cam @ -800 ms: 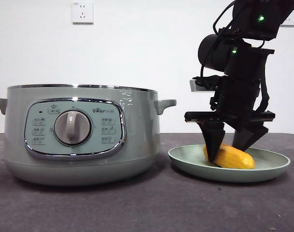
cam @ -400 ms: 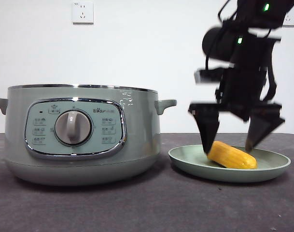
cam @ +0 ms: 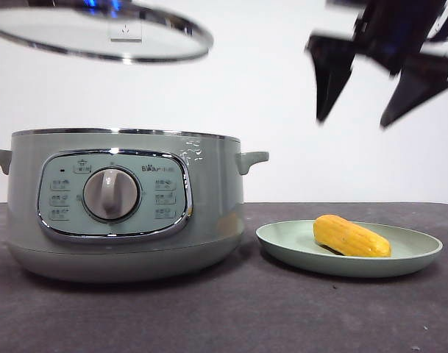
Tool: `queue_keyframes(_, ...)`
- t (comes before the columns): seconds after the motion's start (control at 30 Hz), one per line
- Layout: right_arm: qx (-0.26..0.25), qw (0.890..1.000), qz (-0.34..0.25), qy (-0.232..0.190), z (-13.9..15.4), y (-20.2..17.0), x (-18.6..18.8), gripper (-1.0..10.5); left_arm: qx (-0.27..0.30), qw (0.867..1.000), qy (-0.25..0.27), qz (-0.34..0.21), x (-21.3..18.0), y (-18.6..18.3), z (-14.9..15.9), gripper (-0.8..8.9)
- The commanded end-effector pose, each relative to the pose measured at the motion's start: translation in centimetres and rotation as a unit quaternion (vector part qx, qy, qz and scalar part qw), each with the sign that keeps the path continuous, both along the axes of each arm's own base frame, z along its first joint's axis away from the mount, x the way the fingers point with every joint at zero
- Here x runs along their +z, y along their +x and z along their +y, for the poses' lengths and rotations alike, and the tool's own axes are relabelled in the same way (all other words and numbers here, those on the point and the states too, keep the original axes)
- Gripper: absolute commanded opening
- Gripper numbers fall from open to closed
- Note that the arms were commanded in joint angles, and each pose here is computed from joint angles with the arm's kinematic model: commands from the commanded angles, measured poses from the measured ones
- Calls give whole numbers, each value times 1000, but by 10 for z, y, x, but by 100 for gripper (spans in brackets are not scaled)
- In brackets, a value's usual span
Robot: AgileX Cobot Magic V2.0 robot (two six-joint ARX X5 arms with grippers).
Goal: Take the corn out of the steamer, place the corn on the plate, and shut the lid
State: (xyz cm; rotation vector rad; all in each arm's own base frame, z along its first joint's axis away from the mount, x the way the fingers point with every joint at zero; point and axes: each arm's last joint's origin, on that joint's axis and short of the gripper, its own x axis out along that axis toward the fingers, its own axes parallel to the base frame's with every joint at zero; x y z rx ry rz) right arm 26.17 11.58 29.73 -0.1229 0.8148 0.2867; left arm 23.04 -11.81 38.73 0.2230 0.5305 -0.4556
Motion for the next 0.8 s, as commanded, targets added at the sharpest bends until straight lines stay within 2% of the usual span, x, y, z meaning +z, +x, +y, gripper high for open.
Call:
queue_keyframes(0.03, -7, 1000, -24, 11, -7, -10, 13, 472, -13, 999, -30, -24, 4, 4, -3, -9)
queue_keyframes(0.33, -25, 996, -83, 28, -23, -34, 43, 472, -4, 999, -41, -7, -30, 14, -8, -9)
queue_keyframes(0.8, -29, 996, -80, 29, -25, -38, 45, 472, -9, 999, -38, 23, -72, 26, -15, -9)
